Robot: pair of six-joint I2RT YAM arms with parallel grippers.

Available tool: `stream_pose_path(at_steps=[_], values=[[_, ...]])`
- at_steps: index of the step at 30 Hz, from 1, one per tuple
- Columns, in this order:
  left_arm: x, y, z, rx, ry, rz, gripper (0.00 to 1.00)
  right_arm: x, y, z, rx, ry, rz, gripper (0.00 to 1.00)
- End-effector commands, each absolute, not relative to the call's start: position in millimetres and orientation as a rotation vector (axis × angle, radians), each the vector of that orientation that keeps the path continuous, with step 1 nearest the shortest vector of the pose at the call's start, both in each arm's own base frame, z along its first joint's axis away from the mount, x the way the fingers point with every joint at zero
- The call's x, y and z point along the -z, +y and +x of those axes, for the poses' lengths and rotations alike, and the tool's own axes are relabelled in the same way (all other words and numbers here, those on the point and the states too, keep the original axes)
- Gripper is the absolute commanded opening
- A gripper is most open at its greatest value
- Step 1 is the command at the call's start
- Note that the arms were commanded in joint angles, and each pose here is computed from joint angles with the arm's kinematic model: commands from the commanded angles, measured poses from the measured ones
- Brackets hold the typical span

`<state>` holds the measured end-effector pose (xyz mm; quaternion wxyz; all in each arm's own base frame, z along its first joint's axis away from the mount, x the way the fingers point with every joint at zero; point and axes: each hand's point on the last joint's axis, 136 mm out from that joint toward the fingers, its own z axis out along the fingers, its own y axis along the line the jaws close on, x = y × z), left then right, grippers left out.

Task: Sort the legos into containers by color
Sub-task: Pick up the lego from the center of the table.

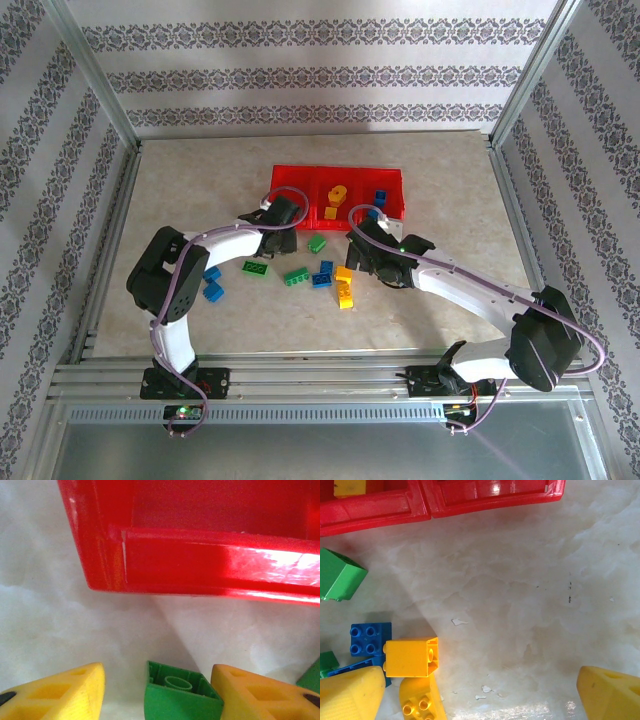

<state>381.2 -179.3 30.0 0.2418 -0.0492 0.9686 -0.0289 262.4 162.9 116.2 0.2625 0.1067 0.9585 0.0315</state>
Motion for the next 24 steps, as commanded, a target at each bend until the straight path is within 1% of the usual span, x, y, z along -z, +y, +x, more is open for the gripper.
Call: stream_pose_path(at_steps=[1, 7, 12, 14, 16, 19, 22, 24], values=[[-22.5, -173.6, 383.3, 0.063, 2.652, -0.172, 0.57, -116.4, 162.3, 265.7, -0.089, 2.589, 0.323, 0.98], [-16.2, -174.6, 379.6, 0.073, 2.668, -0.163, 0.53, -117.2, 162.6, 266.7, -0.09, 2.587, 0.324, 0.98], [-11.7, -173.1, 378.9, 0.059, 2.675, -0.162, 0.46, -118.2, 163.4, 267.8, -0.091, 2.585, 0.322, 0.98], [-11.1, -173.4, 379.8, 0.056, 2.675, -0.158, 0.44, -118.3, 163.7, 267.7, -0.092, 2.587, 0.321, 0.98], [-10.9, -173.9, 380.7, 0.056, 2.674, -0.154, 0.4, -118.6, 163.9, 267.6, -0.093, 2.586, 0.321, 0.98], [-12.6, -174.5, 382.0, 0.057, 2.669, -0.15, 0.38, -119.8, 164.1, 268.5, -0.096, 2.583, 0.324, 0.98], [-16.6, -175.6, 383.3, 0.065, 2.661, -0.147, 0.34, -120.2, 164.5, 268.8, -0.096, 2.584, 0.321, 0.98], [-19.7, -175.8, 384.0, 0.069, 2.653, -0.145, 0.33, -120.6, 164.4, 269.1, -0.097, 2.583, 0.323, 0.98]])
